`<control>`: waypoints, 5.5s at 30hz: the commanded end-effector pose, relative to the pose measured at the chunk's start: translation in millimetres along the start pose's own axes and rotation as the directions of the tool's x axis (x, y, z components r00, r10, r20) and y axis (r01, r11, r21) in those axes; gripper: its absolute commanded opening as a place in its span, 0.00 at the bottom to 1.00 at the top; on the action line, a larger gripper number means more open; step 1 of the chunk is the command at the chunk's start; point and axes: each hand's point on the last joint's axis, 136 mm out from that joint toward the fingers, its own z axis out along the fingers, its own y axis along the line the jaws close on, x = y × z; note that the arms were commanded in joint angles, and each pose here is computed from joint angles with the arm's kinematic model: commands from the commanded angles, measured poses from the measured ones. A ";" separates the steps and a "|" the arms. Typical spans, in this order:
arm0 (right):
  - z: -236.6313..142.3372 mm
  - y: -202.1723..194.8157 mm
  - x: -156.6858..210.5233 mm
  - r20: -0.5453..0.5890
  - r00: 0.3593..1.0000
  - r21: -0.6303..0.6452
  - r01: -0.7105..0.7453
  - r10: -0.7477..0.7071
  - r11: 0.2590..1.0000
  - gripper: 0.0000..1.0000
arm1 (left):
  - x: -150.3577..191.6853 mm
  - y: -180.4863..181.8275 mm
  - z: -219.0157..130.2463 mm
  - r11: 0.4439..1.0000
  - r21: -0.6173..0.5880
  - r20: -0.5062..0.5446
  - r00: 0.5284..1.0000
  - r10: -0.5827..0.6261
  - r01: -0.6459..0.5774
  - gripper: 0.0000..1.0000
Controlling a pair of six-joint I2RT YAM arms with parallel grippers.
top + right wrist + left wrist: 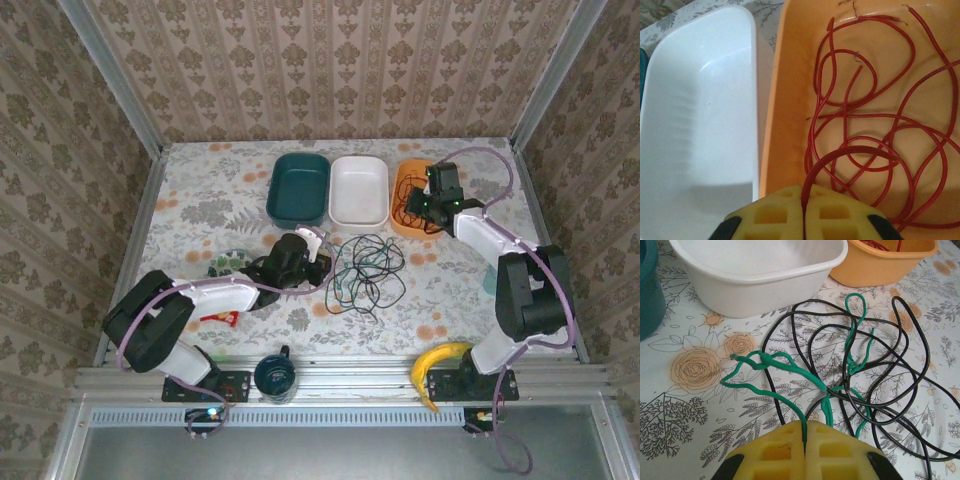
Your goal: Untangle the cables
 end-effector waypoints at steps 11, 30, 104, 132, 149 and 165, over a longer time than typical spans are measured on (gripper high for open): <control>-24.1 -11.1 -41.9 0.071 0.997 0.078 -0.007 0.002 0.997 0.41 | -17.2 -2.8 -2.6 1.000 0.001 0.046 0.999 -0.020 0.020 0.00; 33.8 -39.1 -7.6 -0.102 0.987 0.129 -0.107 0.120 0.986 0.07 | -21.4 -6.8 3.5 1.000 0.016 0.038 0.999 -0.008 0.007 0.00; -58.8 148.0 101.6 -0.075 0.907 -0.485 0.330 -0.415 0.810 0.38 | -61.0 -55.7 -12.2 0.941 0.335 0.119 0.990 -0.082 0.038 0.00; -45.3 120.6 113.6 -0.158 0.934 -0.418 0.230 -0.319 0.879 0.00 | -73.9 -39.7 -15.4 0.972 0.235 0.156 0.985 -0.069 0.030 0.00; -70.2 90.9 39.8 -0.055 0.998 -0.436 0.004 -0.032 0.900 0.00 | -69.0 -0.8 -31.3 0.972 0.188 0.233 0.955 -0.183 0.140 0.00; -35.2 100.5 -44.6 0.147 0.989 -0.310 0.056 -0.011 0.949 0.00 | -48.0 33.1 -51.2 0.987 -0.022 0.242 0.958 -0.151 0.161 0.74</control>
